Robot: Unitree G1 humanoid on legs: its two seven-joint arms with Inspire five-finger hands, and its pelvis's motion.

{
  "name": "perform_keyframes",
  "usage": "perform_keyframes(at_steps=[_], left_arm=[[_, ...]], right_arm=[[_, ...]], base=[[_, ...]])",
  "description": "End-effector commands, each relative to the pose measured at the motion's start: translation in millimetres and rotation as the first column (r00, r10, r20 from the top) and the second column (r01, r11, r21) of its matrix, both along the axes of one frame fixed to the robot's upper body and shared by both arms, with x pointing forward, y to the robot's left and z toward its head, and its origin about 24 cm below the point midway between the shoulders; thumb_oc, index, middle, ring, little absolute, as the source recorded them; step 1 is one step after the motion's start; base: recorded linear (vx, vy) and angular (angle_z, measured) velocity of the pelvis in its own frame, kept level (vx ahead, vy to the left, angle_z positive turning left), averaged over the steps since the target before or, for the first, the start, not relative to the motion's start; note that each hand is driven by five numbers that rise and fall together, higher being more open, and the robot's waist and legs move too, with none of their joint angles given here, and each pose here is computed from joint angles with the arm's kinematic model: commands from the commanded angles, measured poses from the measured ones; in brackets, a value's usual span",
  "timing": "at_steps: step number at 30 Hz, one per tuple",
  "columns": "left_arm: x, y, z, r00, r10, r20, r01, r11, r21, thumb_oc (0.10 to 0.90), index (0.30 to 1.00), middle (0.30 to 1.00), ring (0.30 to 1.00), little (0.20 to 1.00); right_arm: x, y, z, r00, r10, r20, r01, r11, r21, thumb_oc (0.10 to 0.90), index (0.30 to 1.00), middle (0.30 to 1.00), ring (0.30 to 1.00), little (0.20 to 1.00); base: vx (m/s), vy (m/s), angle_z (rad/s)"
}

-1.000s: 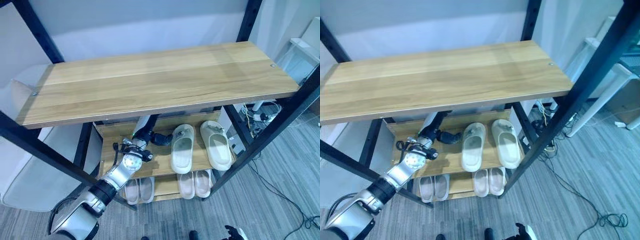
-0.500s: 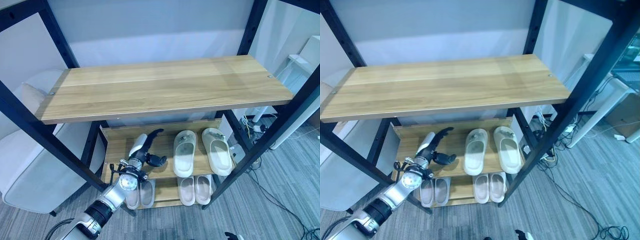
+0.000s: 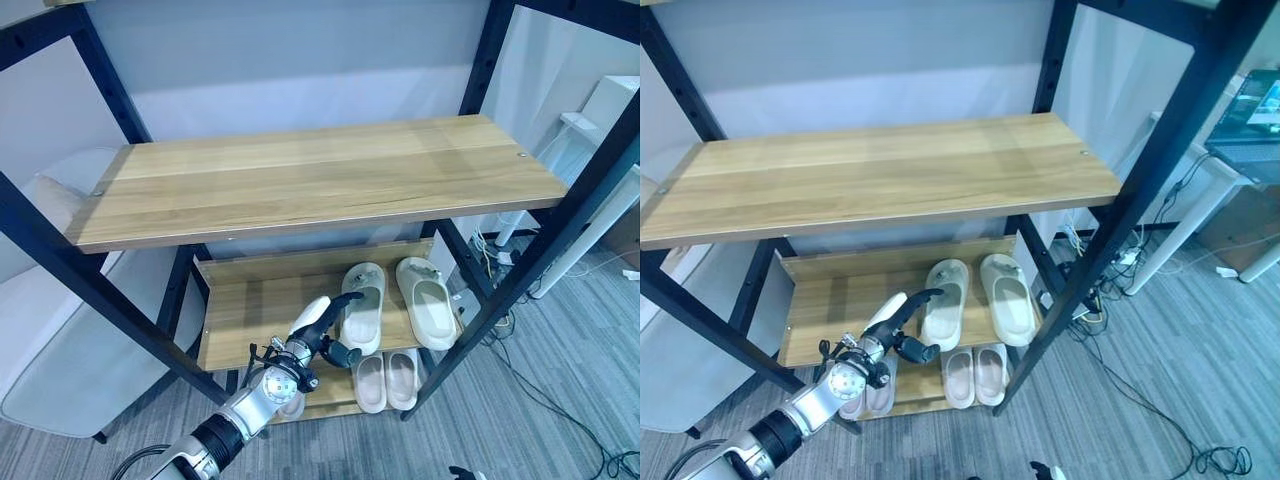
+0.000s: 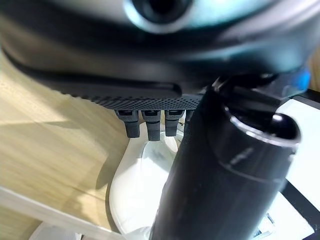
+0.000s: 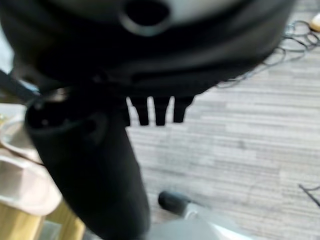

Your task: Arrange the slippers neatly on the shoe rack.

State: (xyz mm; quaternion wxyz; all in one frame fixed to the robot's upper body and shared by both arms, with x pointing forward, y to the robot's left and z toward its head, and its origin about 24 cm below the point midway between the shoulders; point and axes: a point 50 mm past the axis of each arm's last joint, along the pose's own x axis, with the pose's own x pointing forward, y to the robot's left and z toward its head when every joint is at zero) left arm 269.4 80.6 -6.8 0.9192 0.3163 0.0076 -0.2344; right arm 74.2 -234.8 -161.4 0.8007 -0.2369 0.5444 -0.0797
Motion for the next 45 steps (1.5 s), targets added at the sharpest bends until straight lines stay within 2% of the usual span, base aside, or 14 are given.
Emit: perform_keyframes(at_steps=[1, 19, 27, 31, 38, 41, 45], left_arm=[[25, -14, 30, 0.986, -0.024, 0.162, 0.029, 0.999, -0.030, 0.800, 0.900, 0.900, 0.900, 0.900], [16, -35, 21, 0.999, -0.018, 0.052, 0.026, 0.987, -0.160, 0.800, 0.900, 0.900, 0.900, 0.900], [17, -50, 27, 0.997, -0.049, 0.052, 0.058, 0.979, -0.194, 0.800, 0.900, 0.900, 0.900, 0.900], [18, -52, 31, 0.997, -0.049, 0.067, 0.061, 0.977, -0.206, 0.800, 0.900, 0.900, 0.900, 0.900], [31, -45, 54, 0.992, 0.037, 0.121, 0.002, 0.950, -0.312, 0.800, 0.900, 0.900, 0.900, 0.900], [38, -35, 81, 0.966, 0.092, 0.240, -0.002, 0.936, -0.353, 0.800, 0.900, 0.900, 0.900, 0.900], [37, -29, 102, 0.949, 0.097, 0.300, 0.034, 0.914, -0.405, 0.800, 0.900, 0.900, 0.900, 0.900]], right_arm=[[1, -2, 1, 0.999, -0.020, 0.025, 0.020, 0.999, -0.025, 0.800, 0.900, 0.900, 0.900, 0.900], [9, 3, 2, 0.999, -0.006, 0.050, 0.007, 1.000, -0.021, 0.800, 0.900, 0.900, 0.900, 0.900], [8, 4, 2, 0.999, -0.003, 0.048, 0.004, 1.000, -0.022, 0.800, 0.900, 0.900, 0.900, 0.900], [5, 4, 1, 0.999, -0.008, 0.039, 0.009, 1.000, -0.021, 0.800, 0.900, 0.900, 0.900, 0.900], [7, 4, 1, 0.999, -0.016, 0.043, 0.017, 1.000, -0.024, 0.800, 0.900, 0.900, 0.900, 0.900], [9, 6, 1, 0.999, -0.019, 0.046, 0.020, 1.000, -0.014, 0.800, 0.900, 0.900, 0.900, 0.900], [7, 7, 0, 0.999, -0.023, 0.033, 0.023, 1.000, -0.009, 0.800, 0.900, 0.900, 0.900, 0.900]], base=[[0.00, 0.000, 0.00], [0.00, 0.000, 0.00], [0.00, 0.000, 0.00], [0.00, -0.004, -0.01], [0.00, -0.005, -0.01], [0.00, 0.000, 0.00], [0.00, 0.000, 0.00]])
